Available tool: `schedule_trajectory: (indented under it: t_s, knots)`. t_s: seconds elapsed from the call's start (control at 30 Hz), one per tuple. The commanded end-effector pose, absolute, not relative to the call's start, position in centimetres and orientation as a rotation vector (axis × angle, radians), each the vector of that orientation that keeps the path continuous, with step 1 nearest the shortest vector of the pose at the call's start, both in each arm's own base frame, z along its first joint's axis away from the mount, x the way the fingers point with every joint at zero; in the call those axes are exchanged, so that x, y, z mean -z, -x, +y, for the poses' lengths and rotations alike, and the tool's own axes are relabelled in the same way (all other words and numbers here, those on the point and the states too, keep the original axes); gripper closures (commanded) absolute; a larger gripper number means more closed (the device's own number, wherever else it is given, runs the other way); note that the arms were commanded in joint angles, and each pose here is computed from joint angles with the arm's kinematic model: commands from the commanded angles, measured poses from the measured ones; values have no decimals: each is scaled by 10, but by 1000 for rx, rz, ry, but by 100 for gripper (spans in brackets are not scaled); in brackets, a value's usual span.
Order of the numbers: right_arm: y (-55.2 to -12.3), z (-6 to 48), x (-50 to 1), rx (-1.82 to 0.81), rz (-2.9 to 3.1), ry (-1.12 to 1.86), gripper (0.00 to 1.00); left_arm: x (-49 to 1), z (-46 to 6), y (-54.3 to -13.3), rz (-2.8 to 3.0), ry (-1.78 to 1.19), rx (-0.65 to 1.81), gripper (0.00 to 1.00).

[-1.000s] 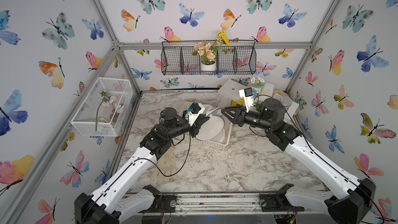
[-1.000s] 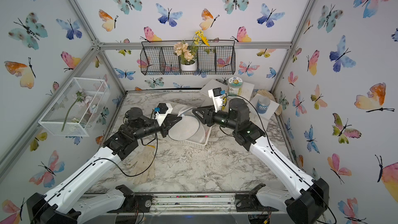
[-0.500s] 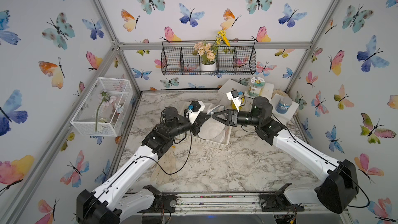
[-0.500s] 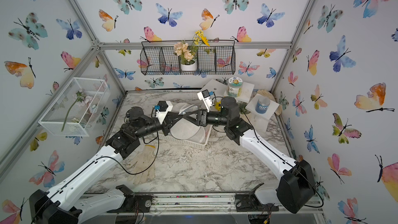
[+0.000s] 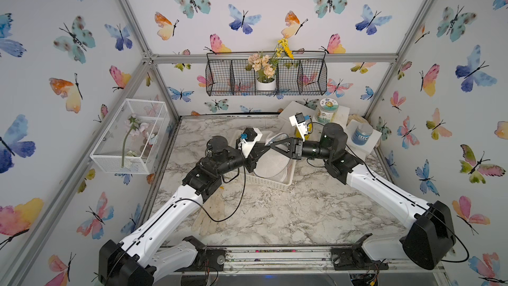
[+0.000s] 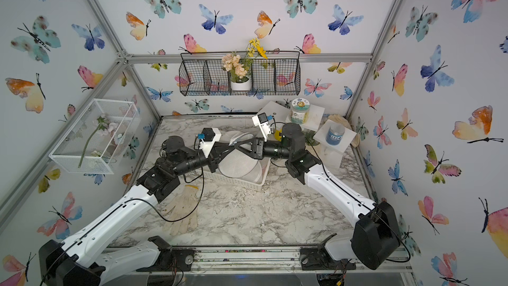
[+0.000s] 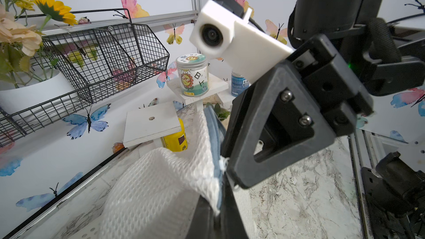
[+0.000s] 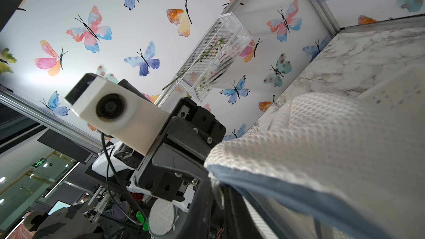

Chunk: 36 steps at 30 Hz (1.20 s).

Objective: Turn the laundry bag inside out
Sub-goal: Turn over the laundry bag, then zip the zipper on the laundry bag.

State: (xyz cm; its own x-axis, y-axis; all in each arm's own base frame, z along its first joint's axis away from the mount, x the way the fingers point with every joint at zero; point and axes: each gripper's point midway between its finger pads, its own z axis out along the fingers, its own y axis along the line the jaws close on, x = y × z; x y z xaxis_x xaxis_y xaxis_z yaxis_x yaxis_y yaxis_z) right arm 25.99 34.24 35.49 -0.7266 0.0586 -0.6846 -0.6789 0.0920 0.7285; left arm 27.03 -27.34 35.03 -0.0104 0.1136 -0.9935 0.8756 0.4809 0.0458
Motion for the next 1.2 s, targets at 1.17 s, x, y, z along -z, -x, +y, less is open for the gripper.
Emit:
schedule_trajectory:
  t_s: [1.17]
  knots:
    - [-273, 306, -290, -1397, 2132, 388, 98, -312, -265, -238, 1543, -964, 827, 100]
